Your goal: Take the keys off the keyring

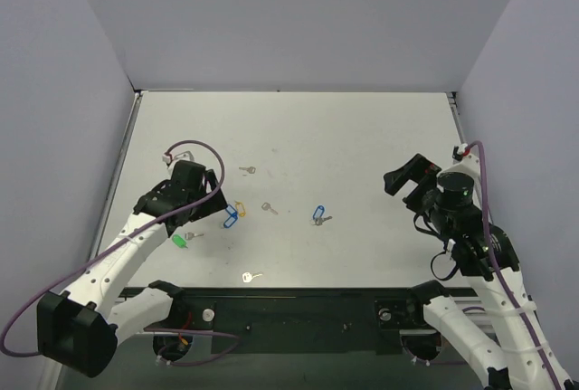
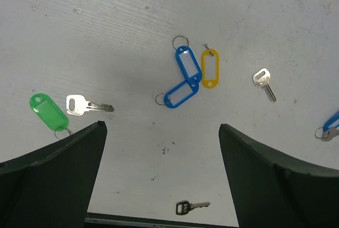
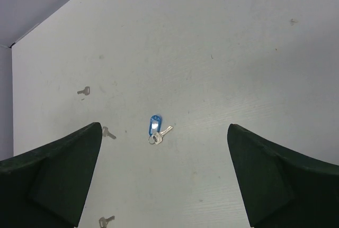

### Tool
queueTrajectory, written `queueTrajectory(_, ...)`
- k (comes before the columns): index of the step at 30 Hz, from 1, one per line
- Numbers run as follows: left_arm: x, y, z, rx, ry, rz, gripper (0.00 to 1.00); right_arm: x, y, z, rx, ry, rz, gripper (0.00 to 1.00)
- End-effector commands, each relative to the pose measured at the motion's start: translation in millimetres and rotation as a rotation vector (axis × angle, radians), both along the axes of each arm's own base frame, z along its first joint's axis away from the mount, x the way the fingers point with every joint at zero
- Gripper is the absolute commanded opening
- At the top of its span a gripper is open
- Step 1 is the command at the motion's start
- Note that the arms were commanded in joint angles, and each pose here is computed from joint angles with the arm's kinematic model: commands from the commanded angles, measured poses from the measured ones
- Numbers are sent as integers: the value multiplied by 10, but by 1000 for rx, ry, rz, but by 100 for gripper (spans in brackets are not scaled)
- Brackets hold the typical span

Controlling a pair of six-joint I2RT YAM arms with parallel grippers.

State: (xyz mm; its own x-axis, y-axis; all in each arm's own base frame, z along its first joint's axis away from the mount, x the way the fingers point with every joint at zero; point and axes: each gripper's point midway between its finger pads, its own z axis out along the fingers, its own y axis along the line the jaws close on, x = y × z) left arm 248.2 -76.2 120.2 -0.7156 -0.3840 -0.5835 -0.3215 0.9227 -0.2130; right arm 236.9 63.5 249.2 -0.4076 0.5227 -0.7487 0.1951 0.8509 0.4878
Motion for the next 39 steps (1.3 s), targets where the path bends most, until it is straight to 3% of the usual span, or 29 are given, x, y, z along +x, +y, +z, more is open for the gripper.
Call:
queueTrajectory(1,152,-275,290,-76,-89,-98,98,-118,90,-129,24,87,42,100)
queueTrajectory(18,324,-854,715,-285,-327,-353,98,-335,570,-397,109,156,308,96)
queueTrajectory(26,386,-1252,583,-379,-324,-543,98,-402,790,-357,141,133,413,96)
queueTrajectory(39,494,-2106,190,-372,-231,-829,100,-411,1058,-500,145,157,493,95)
